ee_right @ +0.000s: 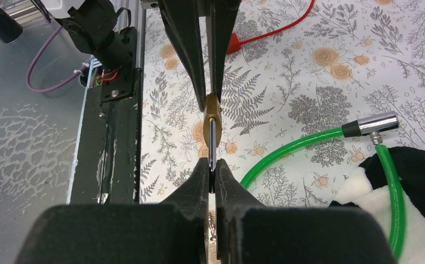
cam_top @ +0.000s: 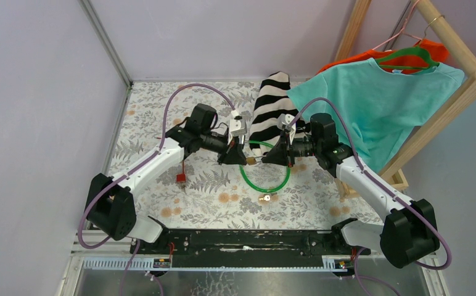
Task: Lock with the key
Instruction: Place the key at the center of the board.
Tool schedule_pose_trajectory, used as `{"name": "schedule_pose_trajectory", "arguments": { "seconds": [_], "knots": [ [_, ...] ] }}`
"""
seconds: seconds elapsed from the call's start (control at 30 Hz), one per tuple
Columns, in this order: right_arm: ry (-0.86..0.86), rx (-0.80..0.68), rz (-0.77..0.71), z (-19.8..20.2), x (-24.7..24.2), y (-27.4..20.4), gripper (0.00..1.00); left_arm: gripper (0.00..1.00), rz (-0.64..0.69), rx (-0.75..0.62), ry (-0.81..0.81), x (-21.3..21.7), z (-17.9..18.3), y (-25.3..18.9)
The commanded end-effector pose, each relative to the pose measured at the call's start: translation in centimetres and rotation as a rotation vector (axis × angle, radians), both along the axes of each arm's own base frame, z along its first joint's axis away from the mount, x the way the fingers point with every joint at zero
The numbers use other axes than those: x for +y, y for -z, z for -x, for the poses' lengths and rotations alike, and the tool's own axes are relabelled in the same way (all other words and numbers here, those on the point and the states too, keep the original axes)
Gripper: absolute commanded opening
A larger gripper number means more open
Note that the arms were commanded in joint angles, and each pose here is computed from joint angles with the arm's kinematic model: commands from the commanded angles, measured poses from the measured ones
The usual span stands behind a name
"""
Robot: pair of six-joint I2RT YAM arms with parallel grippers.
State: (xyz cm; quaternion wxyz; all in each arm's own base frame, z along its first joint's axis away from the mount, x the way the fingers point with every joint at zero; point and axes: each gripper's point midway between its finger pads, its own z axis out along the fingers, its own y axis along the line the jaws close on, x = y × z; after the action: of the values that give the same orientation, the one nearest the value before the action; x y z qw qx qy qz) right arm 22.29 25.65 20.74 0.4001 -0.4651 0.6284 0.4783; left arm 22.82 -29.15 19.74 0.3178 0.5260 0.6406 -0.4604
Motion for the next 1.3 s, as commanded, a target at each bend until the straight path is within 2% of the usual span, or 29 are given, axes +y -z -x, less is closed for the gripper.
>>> {"name": "schedule_pose_trajectory", "arguments": {
  "seconds": [0.0,0.13,0.7,0.83,0.93,1.03,1.27],
  "knots": [
    [-0.015,-0.072,-0.04,-0.1,0.1,-2.4,0.0,0.1,0.022,0.007,0.035,-0.4,0.3,-0.6],
    [-0.003,-0.084,-0.035,-0.3,0.0,-2.4,0.0,0.0,0.022,-0.005,0.032,-0.4,0.2,-0.7],
    [0.112,-0.162,0.001,-2.5,-2.3,-3.1,0.0,0.0,-0.097,-0.139,-0.053,2.9,-0.9,0.6],
    [0.124,-0.155,0.008,-2.8,-2.5,-2.7,0.0,0.0,-0.223,-0.169,-0.098,5.2,-1.1,2.9],
    [0.133,-0.163,0.02,-3.0,-2.7,-2.3,0.0,0.0,-0.348,-0.176,-0.114,7.4,-0.4,6.0],
    [0.133,-0.153,0.025,-3.1,-2.6,-1.9,0.0,0.0,-0.418,-0.171,-0.107,9.0,0.7,8.8],
    [0.129,-0.122,0.034,-3.3,-2.5,-1.0,0.0,0.0,-0.408,-0.148,-0.154,8.7,1.2,12.0]
  ]
}}
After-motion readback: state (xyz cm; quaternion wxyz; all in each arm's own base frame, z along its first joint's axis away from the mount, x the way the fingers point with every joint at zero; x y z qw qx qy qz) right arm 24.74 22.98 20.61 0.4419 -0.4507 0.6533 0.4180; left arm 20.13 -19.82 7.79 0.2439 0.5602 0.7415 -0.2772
